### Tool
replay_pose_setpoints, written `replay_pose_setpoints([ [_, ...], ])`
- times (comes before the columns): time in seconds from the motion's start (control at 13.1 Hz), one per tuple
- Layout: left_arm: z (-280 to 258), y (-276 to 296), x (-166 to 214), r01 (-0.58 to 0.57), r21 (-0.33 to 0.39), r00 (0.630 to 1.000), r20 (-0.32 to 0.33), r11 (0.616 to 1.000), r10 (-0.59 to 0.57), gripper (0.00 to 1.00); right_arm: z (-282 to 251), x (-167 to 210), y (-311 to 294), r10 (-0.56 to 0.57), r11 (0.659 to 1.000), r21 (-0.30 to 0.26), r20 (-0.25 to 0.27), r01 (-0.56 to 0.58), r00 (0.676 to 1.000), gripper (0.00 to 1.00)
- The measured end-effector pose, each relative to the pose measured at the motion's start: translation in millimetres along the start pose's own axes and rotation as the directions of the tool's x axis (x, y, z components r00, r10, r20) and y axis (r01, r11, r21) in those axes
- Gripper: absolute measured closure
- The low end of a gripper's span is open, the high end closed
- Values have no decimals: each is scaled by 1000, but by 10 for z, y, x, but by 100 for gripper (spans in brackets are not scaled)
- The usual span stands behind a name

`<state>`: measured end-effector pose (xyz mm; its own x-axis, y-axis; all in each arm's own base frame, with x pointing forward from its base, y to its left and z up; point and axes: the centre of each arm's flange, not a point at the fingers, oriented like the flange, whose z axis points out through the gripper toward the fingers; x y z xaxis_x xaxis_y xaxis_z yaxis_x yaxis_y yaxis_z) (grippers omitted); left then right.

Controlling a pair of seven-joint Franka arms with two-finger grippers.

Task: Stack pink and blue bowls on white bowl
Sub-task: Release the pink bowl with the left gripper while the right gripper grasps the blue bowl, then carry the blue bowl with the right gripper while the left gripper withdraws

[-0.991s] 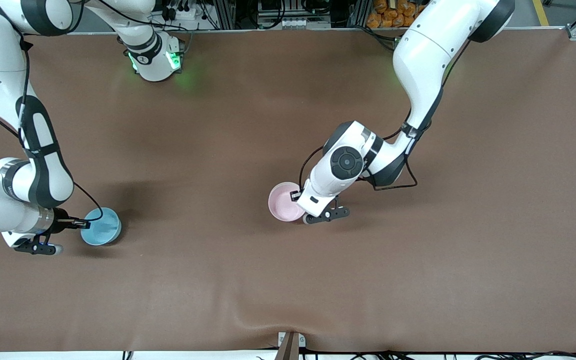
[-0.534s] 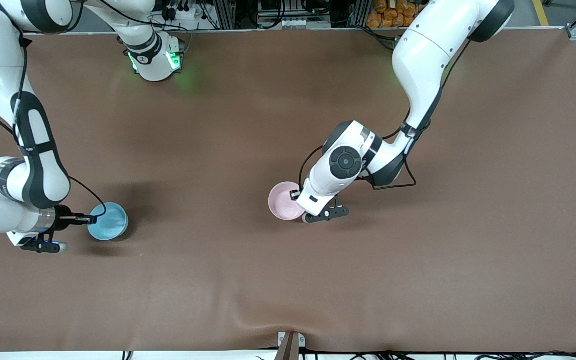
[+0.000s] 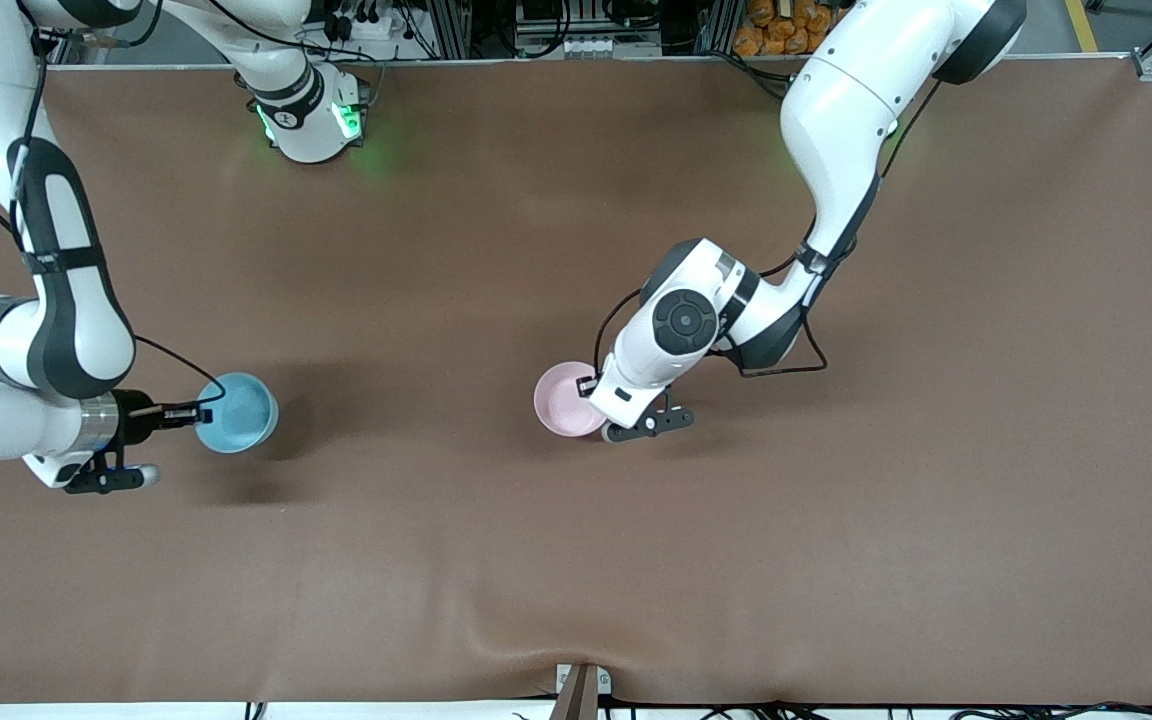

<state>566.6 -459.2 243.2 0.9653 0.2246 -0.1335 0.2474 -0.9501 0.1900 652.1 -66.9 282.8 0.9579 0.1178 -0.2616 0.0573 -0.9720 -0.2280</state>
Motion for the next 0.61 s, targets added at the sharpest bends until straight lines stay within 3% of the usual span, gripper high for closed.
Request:
replay_pose_setpoints([
  [0.15, 37, -1, -33, 0, 6, 1000, 5, 1000, 0, 97, -28, -31, -142, -21, 1000, 18, 25, 21, 999, 97],
  [0.23, 43, -11, -29, 1, 8, 1000, 6, 1000, -1, 91, -23, -32, -188, -26, 999, 32, 29, 25, 999, 97],
  [0.46, 30, -60, 33, 11, 8, 1000, 3, 1000, -11, 56, -9, -23, -313, -31, 997, 68, 33, 29, 999, 97],
  [0.61, 21, -70, 52, 14, 6, 1000, 1, 1000, -14, 38, -8, -1, -491, 2, 996, 89, 33, -4, 999, 97],
])
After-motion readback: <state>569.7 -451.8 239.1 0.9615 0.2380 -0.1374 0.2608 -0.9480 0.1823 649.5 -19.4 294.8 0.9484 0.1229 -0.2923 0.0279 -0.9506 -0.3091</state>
